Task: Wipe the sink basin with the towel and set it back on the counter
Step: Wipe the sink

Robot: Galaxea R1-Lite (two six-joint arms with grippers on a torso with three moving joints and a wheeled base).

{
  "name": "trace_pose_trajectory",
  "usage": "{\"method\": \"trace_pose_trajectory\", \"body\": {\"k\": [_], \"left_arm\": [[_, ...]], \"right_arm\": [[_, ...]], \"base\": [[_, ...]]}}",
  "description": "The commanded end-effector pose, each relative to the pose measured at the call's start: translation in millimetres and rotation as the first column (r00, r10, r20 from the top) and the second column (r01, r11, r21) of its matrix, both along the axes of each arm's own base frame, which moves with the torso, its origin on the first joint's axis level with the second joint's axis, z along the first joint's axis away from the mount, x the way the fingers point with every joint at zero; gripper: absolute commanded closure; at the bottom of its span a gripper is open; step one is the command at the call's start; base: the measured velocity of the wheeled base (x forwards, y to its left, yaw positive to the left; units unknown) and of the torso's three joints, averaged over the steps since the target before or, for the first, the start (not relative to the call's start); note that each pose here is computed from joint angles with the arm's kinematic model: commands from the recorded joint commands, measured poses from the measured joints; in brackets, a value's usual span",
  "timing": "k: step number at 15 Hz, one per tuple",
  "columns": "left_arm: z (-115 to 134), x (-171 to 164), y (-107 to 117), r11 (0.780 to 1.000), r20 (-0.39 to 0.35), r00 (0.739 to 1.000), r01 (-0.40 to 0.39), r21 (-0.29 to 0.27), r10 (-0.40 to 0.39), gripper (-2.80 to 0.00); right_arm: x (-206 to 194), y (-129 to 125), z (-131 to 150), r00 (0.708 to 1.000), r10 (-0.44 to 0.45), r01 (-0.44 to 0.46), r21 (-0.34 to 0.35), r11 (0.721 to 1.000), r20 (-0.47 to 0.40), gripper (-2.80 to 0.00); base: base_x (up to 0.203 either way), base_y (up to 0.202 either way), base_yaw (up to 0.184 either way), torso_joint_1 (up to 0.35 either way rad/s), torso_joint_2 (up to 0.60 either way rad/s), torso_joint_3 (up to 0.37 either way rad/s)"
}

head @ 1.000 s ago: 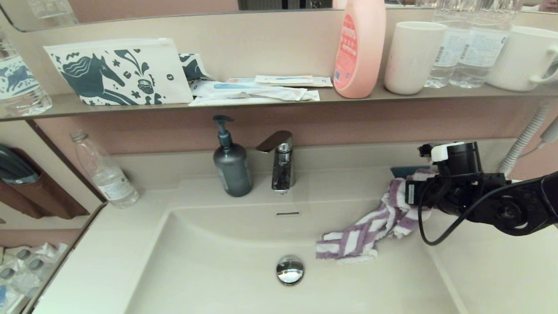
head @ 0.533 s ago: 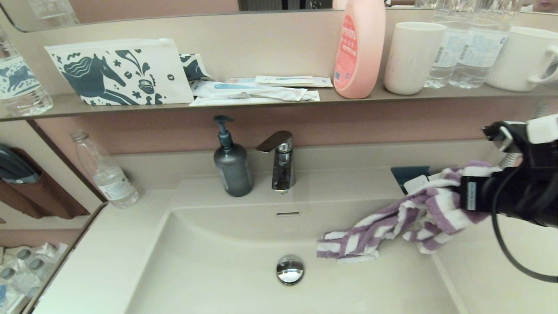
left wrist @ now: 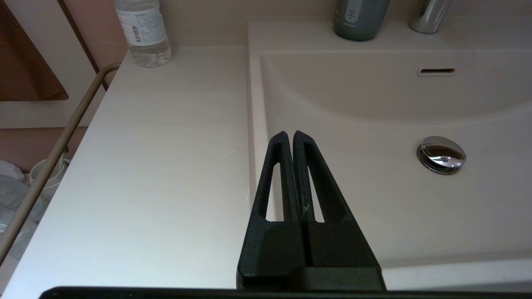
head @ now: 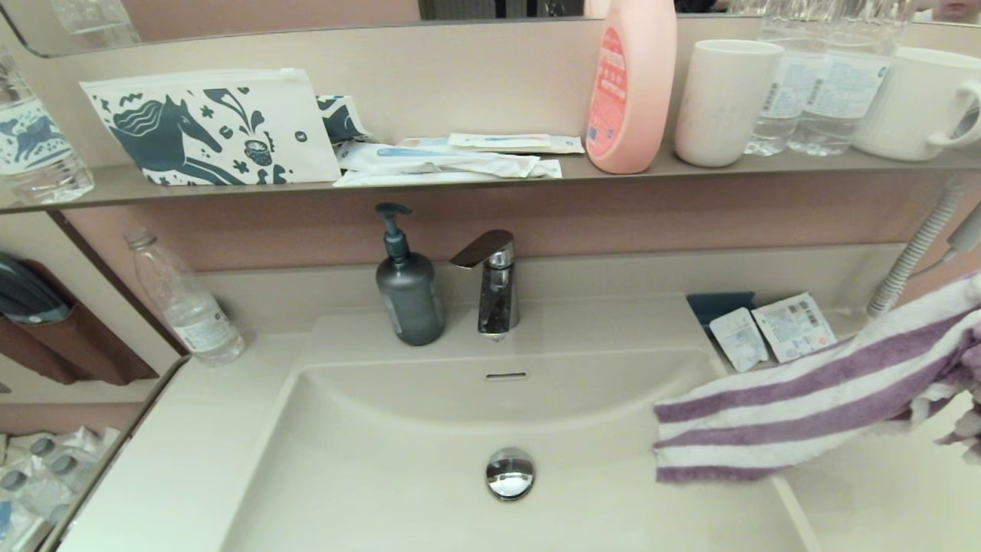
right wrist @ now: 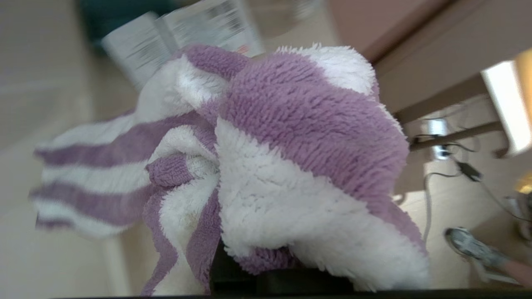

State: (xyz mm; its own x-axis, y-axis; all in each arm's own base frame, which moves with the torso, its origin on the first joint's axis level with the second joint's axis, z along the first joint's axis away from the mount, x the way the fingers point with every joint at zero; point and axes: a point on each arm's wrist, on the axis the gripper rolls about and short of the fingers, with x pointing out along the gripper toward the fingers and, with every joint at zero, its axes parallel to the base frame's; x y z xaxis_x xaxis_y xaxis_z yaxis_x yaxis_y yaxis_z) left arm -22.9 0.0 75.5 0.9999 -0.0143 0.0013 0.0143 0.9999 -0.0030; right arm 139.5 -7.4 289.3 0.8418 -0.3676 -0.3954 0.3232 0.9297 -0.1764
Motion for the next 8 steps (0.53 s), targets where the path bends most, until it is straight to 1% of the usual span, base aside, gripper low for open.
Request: {"method": "trace_pose_trajectory", "body": {"k": [1, 3, 5, 6, 8], "left_arm": [[0, 0, 0, 1.0, -0.001, 1.0, 0.0, 0.0, 0.0, 0.0], [0, 0, 0, 1.0, -0.001, 1.0, 0.0, 0.0, 0.0, 0.0], [0, 0, 0, 1.0, -0.001, 1.0, 0.0, 0.0, 0.0, 0.0], [0, 0, 0, 1.0, -0.001, 1.0, 0.0, 0.0, 0.0, 0.0], [0, 0, 0, 1.0, -0.001, 1.0, 0.0, 0.0, 0.0, 0.0]], "right_arm": [[-8, -17, 18, 0.994, -0.086, 0.088, -0.016, 0.996, 0.061, 0.0], [-4, -39, 33, 0.985, -0.148, 0.151, -0.023, 0.988, 0.086, 0.0], [13, -61, 42, 0.977, -0.2, 0.202, -0.019, 0.979, 0.077, 0.0], [18, -70, 49, 0.971, -0.224, 0.226, -0.018, 0.974, 0.088, 0.0], [19, -78, 59, 0.963, -0.253, 0.256, -0.014, 0.967, 0.091, 0.0]], "base": [[0.0, 0.0, 0.0, 0.0, 0.0, 0.0], [0.0, 0.0, 0.0, 0.0, 0.0, 0.0], [0.0, 0.0, 0.0, 0.0, 0.0, 0.0], [0.0, 0.0, 0.0, 0.0, 0.0, 0.0], [0.0, 0.0, 0.0, 0.0, 0.0, 0.0]]}}
